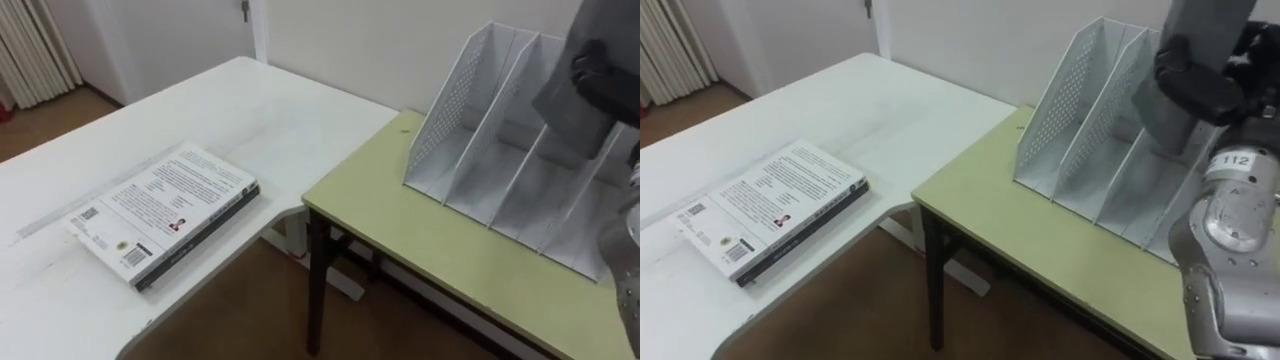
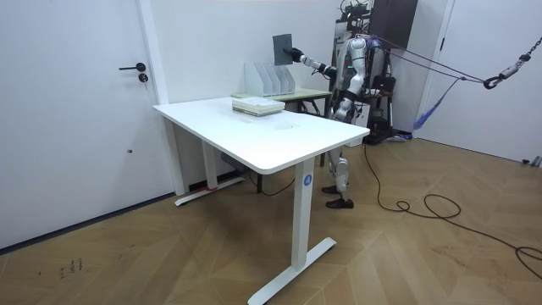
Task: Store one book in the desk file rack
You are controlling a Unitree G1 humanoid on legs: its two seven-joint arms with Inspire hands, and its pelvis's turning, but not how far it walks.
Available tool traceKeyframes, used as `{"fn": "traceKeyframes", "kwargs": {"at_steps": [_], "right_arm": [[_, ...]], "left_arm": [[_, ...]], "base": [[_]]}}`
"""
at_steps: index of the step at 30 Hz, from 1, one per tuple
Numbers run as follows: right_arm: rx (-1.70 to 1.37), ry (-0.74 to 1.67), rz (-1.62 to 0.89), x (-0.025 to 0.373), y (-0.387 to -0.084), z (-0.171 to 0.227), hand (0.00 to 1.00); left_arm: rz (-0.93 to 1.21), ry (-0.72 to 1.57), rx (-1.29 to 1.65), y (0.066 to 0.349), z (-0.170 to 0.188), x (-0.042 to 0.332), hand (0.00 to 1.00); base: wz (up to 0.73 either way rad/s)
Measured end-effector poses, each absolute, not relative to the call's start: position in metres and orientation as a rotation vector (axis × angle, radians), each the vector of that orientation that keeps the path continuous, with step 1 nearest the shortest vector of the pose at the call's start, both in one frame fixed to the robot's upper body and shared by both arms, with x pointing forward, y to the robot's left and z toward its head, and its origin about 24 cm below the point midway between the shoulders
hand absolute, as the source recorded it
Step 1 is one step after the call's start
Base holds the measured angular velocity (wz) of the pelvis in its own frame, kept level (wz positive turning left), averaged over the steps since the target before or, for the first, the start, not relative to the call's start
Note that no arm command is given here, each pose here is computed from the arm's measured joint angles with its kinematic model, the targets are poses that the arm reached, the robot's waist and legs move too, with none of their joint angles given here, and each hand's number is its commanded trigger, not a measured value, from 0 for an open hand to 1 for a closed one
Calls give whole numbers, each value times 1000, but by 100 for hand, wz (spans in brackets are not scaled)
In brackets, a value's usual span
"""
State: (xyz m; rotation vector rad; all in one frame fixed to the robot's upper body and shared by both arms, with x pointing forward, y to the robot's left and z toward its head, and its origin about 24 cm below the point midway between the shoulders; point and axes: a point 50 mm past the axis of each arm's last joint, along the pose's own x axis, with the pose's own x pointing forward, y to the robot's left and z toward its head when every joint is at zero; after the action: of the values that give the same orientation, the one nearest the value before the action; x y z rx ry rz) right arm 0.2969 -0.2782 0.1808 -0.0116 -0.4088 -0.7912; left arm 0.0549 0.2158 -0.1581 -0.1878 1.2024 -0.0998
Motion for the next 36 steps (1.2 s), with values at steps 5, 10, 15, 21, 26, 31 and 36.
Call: {"fn": "traceKeyframes", "kwargs": {"at_steps": [5,10,15,21,26,31,36], "right_arm": [[-59,-443,-960,308,-292,199,100],[-99,-386,-1009,311,-298,188,100],[-107,-339,-1039,312,-301,179,100],[-116,-282,-1073,316,-308,170,100],[-129,-247,-1061,318,-309,164,100],[-141,-251,-1044,318,-311,166,100],[-178,-269,-1038,317,-315,172,100]], "left_arm": [[-41,1208,-212,216,-159,52,0],[-26,1211,-222,217,-160,52,0],[-24,1215,-226,218,-159,51,0],[-24,1221,-224,220,-159,53,0],[-24,1218,-223,220,-159,54,0],[-23,1217,-222,221,-159,54,0],[-21,1212,-226,222,-158,54,0]], "base": [[0],[0],[0],[1],[0],[2],[5]]}}
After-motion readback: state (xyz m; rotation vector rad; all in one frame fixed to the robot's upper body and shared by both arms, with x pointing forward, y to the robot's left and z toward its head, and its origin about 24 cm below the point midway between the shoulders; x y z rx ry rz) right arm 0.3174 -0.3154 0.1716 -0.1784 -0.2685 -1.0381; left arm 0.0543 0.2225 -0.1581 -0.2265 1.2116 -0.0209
